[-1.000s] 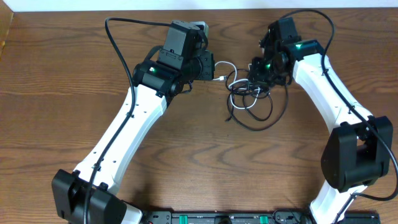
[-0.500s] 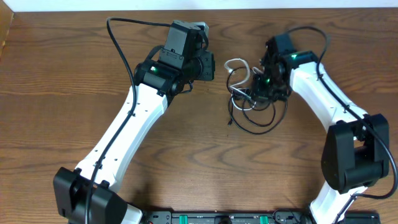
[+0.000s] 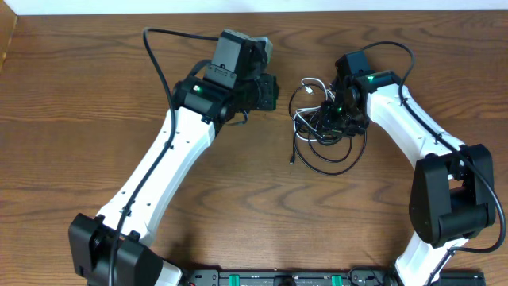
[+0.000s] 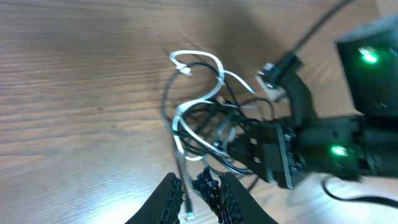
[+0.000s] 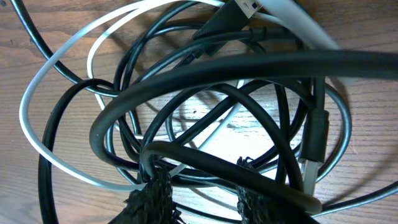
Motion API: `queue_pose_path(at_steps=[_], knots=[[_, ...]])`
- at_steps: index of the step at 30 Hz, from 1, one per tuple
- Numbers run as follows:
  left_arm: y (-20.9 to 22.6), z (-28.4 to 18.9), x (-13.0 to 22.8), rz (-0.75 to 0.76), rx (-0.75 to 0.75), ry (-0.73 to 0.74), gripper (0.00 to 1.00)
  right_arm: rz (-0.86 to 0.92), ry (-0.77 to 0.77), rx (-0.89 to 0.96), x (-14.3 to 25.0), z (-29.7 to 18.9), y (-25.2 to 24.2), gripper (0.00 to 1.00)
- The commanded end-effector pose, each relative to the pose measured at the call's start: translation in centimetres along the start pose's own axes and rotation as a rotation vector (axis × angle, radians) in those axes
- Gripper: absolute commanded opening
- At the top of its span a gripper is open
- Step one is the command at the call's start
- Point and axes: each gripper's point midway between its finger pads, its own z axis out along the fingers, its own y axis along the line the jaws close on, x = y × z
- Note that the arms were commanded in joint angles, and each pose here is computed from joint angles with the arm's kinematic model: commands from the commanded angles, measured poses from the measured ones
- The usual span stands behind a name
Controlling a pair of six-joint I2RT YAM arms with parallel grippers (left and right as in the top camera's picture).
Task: Untangle cables
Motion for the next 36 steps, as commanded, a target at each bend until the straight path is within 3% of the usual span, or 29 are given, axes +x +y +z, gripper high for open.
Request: queue_pose_path(at_steps=[1,13,17,36], knots=[[-1.4,1.5,2.2,-0.025,0.046,0.078,0.22,-0.001,-0.007,0.006,0.1,-0.1,-0.1,0.33],[1.2,9.6,5.6,-0.326,-0.073,0.203,0.38,0.002,0.002,-0.018,0.3,-0.1,0.3,0.32],[1.4,11.5,5.1,-0.363,-0.061,0.179,0.5,0.003,0.006,-0.016,0.4,-0.1,0.2,0.31],[0.7,16.1,5.0,-0.398,0.049,0.182,0.51,0.004,0.015,-0.012,0.6,-0.1,0.2,0.31]])
